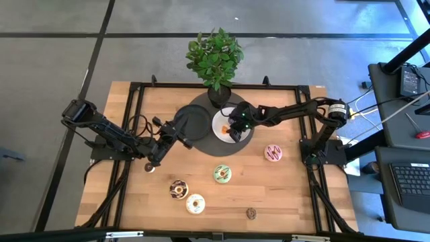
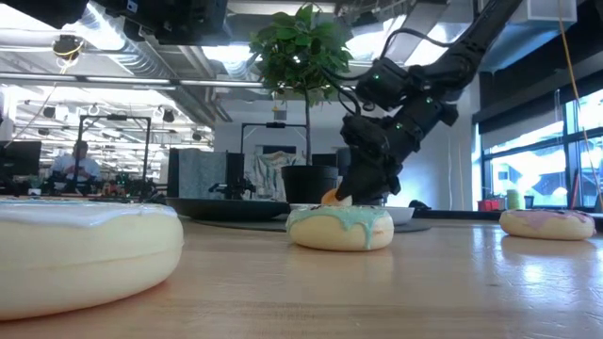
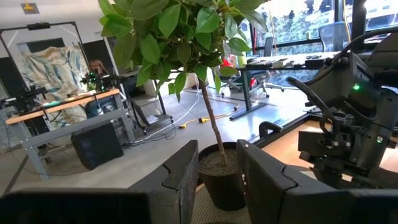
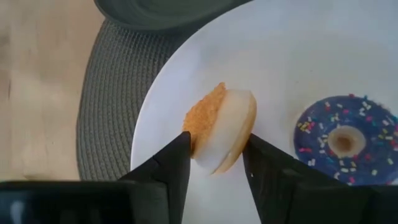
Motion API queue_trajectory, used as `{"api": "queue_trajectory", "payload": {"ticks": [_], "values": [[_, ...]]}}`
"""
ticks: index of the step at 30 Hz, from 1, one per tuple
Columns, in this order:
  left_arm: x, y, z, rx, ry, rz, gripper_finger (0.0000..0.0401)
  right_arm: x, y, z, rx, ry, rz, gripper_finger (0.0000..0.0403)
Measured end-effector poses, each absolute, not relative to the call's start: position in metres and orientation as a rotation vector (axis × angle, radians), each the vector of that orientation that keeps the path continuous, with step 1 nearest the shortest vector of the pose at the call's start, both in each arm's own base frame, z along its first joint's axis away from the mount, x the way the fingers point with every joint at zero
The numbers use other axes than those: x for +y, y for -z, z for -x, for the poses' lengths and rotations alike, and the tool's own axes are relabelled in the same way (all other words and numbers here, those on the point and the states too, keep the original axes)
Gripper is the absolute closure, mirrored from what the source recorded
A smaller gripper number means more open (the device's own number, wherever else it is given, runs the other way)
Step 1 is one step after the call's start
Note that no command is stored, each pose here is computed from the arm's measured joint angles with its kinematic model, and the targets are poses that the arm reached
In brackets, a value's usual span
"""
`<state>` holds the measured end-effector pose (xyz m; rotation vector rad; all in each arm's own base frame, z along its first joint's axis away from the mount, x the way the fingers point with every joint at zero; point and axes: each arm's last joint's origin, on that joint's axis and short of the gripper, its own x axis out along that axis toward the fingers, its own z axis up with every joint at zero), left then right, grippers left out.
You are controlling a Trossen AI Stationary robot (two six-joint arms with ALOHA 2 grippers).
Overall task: Pick & Place donuts
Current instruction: Put the small black donut on the white plate
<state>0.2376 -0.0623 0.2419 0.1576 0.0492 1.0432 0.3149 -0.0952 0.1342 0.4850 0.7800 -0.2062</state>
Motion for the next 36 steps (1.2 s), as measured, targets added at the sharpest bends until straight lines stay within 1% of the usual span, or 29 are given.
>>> {"api": "queue_trajectory", "payload": {"ticks": [9,17,36], "values": [[-0.0624,-0.2419,-0.2376,0.049,-1.043,-0.157,0.0295,-0.0962,-0.1364,-0.3162,0.795,0.233,-0.475,0.0260],[-0.0624,-0.2419,-0.2376,0.049,-1.043,-0.157,0.0295,-0.0966,-0.1326,-0.3117,0.849,0.307,-0.477,0.0260],[-0.0623,-0.2419,-0.2376,0.045,-1.043,-0.150,0.0292,-0.0933,-0.1327,-0.3128,0.852,0.316,-0.442,0.0261]]}}
